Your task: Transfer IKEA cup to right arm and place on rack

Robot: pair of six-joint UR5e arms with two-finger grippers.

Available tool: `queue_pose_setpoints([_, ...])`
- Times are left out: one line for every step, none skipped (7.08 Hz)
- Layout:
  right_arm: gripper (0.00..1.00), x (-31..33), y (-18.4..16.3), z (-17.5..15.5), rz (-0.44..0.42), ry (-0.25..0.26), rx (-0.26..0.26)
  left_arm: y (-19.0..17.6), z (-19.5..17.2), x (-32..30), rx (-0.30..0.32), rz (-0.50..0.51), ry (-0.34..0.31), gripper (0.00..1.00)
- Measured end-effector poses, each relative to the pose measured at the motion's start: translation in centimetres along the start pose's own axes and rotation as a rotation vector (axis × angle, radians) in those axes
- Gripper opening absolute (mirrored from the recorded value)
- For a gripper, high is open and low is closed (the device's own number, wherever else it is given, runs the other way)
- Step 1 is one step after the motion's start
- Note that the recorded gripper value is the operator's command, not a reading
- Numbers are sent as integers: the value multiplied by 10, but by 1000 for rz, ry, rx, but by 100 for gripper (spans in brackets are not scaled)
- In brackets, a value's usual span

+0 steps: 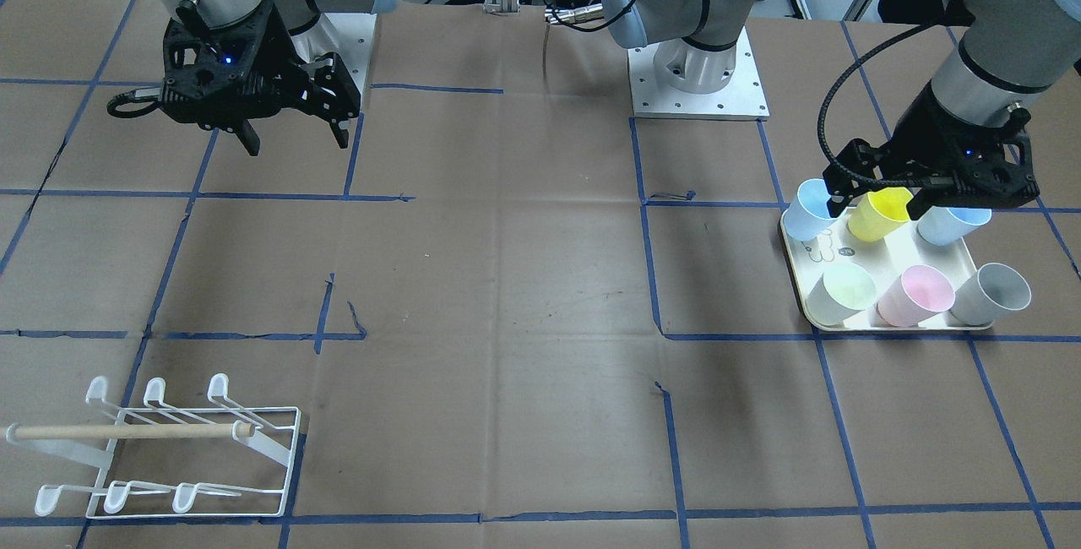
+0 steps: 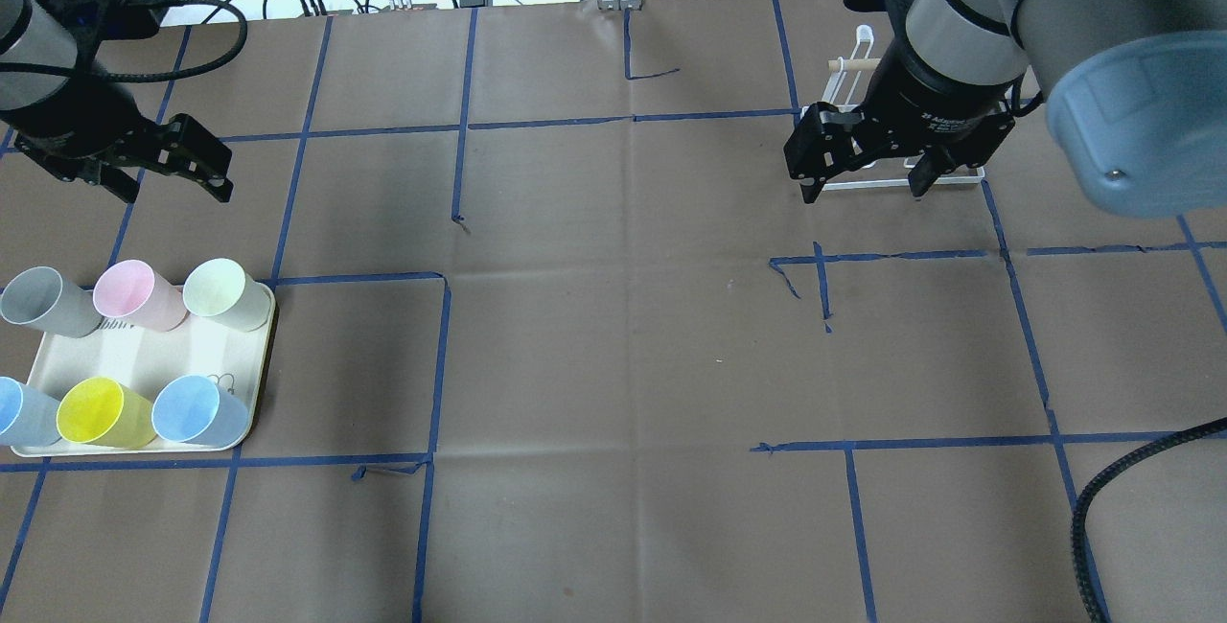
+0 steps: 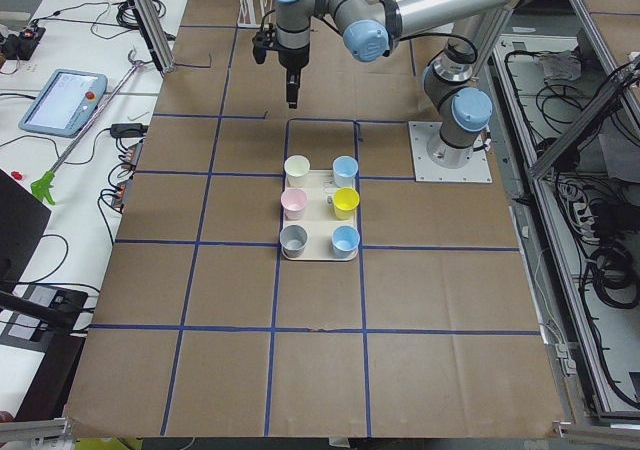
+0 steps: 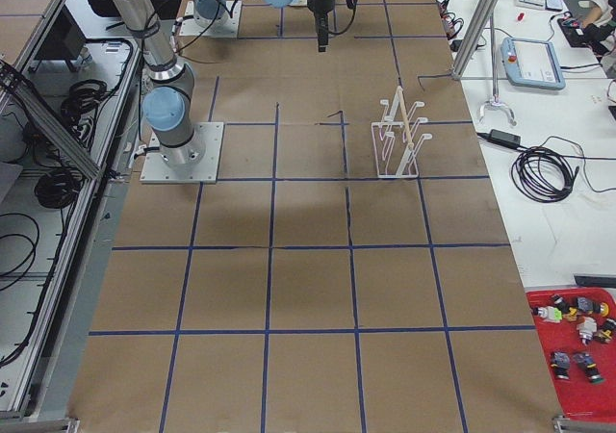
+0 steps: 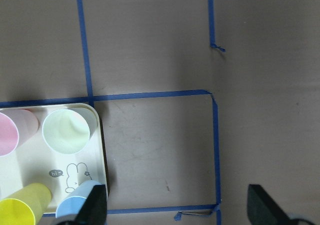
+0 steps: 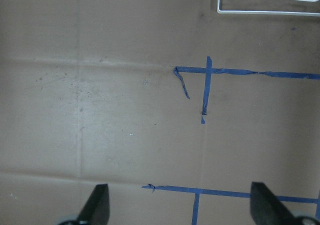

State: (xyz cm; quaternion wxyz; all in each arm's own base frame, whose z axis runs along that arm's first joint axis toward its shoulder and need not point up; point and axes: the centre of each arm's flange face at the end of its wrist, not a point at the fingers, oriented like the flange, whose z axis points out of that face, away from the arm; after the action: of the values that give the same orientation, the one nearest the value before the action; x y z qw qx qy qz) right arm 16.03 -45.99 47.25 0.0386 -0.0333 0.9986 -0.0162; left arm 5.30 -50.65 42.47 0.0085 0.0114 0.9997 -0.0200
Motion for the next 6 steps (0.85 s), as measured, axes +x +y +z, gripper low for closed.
queue_pose_setpoints([100,0,0,0,1,-2,0,3,18,-12,4,-11,-2,100])
queue_pose_setpoints([100,-1,0,0,2,-6,0,5,37,-17,4,-17,-1,100])
queue_pose_setpoints([100,-1,0,0,2,-7,0,5,59,-19,2,-20,-1,100])
queue_pose_setpoints([100,-1,0,-1,1,-6,3,2,84,-22,0,-22,-1,100])
queue_pose_setpoints([100,-1,0,-1,1,-5,5,-1,106,-24,-10,-23,1,100])
queue_pose_setpoints([100,-1,0,-2,2,-8,8,-2,125,-25,-28,-24,7,100])
